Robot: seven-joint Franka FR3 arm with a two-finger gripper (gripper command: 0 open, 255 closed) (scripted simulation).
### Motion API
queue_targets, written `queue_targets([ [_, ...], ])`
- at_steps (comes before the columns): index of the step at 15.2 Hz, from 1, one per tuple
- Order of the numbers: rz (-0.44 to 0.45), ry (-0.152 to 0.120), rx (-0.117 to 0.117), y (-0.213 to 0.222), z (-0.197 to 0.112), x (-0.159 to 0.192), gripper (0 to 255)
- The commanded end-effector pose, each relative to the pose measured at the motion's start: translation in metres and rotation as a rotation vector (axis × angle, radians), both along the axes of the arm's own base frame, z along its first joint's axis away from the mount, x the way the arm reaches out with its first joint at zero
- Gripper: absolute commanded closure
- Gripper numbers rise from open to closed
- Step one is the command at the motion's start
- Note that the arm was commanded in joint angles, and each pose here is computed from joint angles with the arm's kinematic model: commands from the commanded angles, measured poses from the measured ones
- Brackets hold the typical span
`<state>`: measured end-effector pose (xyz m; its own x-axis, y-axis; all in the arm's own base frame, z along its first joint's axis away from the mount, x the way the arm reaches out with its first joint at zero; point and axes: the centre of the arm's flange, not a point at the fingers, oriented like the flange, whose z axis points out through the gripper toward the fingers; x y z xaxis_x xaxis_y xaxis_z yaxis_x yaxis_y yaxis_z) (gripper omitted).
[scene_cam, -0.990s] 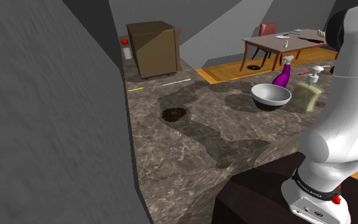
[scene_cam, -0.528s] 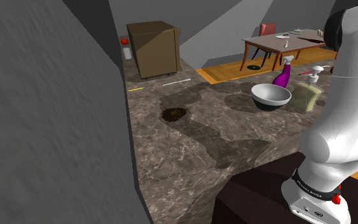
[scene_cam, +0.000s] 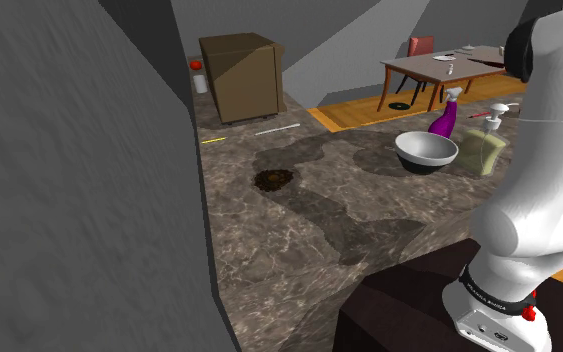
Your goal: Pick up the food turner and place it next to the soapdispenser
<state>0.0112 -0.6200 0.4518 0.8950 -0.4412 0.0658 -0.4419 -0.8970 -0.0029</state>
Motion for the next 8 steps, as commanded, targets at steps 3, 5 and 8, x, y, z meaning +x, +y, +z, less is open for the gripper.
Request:
queue_targets([
  [3,0.0,0.0,0.0,0.0,-0.022,0.0,255],
  [5,0.0,0.0,0.0,0.0,-0.032,0.0,255],
  [8,0.0,0.0,0.0,0.0,-0.048,0.0,255],
])
